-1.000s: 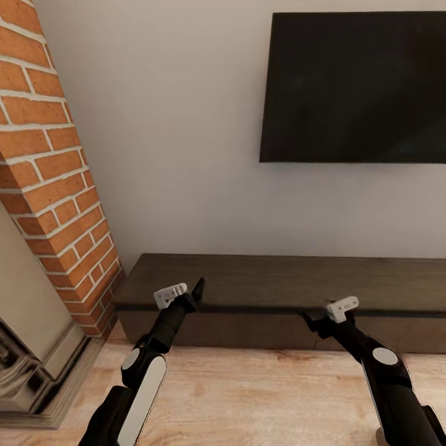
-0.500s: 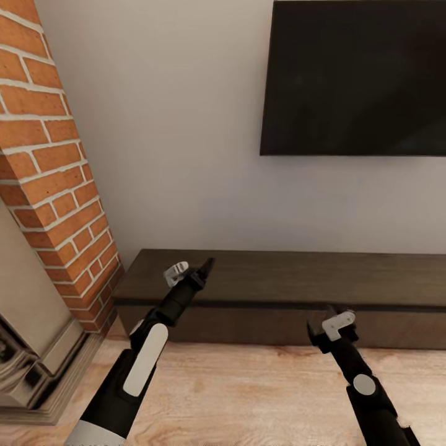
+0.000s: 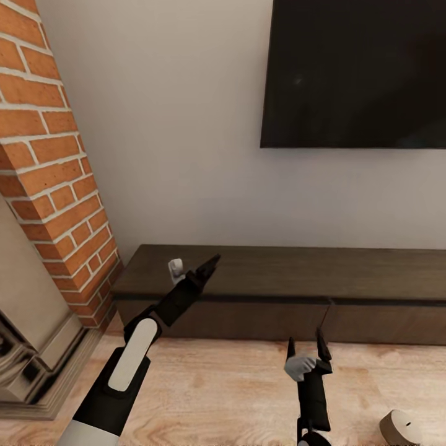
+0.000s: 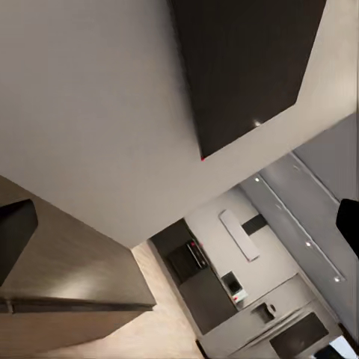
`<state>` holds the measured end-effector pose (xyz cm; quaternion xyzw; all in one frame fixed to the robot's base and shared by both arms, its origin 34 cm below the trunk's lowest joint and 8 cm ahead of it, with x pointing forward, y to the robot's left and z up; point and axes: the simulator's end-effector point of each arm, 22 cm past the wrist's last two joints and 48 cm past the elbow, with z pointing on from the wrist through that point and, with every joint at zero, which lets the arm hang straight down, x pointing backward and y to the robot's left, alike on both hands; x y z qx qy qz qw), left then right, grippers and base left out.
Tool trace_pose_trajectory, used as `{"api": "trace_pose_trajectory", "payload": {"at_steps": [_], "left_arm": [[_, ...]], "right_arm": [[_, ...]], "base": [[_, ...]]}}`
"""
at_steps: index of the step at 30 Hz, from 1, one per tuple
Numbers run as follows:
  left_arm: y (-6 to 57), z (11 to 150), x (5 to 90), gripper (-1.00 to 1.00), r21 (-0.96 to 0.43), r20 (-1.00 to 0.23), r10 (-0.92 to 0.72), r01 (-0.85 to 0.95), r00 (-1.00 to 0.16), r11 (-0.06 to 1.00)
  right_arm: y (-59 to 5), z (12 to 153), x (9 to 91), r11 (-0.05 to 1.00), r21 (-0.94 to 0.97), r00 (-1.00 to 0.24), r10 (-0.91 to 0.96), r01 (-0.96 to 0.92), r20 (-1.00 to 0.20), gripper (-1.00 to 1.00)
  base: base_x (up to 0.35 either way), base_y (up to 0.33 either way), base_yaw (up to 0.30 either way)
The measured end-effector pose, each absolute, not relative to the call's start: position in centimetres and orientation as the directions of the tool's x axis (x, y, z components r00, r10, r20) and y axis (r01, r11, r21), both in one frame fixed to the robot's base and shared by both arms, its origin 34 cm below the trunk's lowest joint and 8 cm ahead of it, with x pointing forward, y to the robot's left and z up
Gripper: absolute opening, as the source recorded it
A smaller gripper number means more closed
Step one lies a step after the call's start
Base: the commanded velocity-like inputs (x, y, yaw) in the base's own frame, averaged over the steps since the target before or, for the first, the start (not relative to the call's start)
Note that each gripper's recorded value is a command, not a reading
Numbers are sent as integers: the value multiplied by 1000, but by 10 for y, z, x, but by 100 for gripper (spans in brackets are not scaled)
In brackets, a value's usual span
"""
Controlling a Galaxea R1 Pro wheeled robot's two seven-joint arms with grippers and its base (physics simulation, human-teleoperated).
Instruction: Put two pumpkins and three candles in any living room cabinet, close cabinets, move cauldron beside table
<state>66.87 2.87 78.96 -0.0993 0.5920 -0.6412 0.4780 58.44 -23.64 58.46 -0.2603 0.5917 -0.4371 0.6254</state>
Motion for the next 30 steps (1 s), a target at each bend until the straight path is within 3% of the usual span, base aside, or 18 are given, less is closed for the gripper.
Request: {"api": "trace_pose_trajectory", "payload": {"at_steps": [6, 15, 30], "left_arm": [[19, 783, 655, 100, -857, -434, -694, 500, -575, 121], [15, 772, 646, 100, -859, -415, -692, 505, -590, 85], [12, 739, 636, 100, -861, -409, -691, 502, -596, 76]], "right_arm": [[-214, 570, 559, 384, -873, -22, -913, 300, -408, 100], [-191, 556, 553, 338, -888, 12, -936, 311, -351, 100], [-158, 489, 559, 267, -957, 74, -963, 109, -260, 100]], "base": [[0, 0, 0], [0, 0, 0], [0, 0, 0]]}}
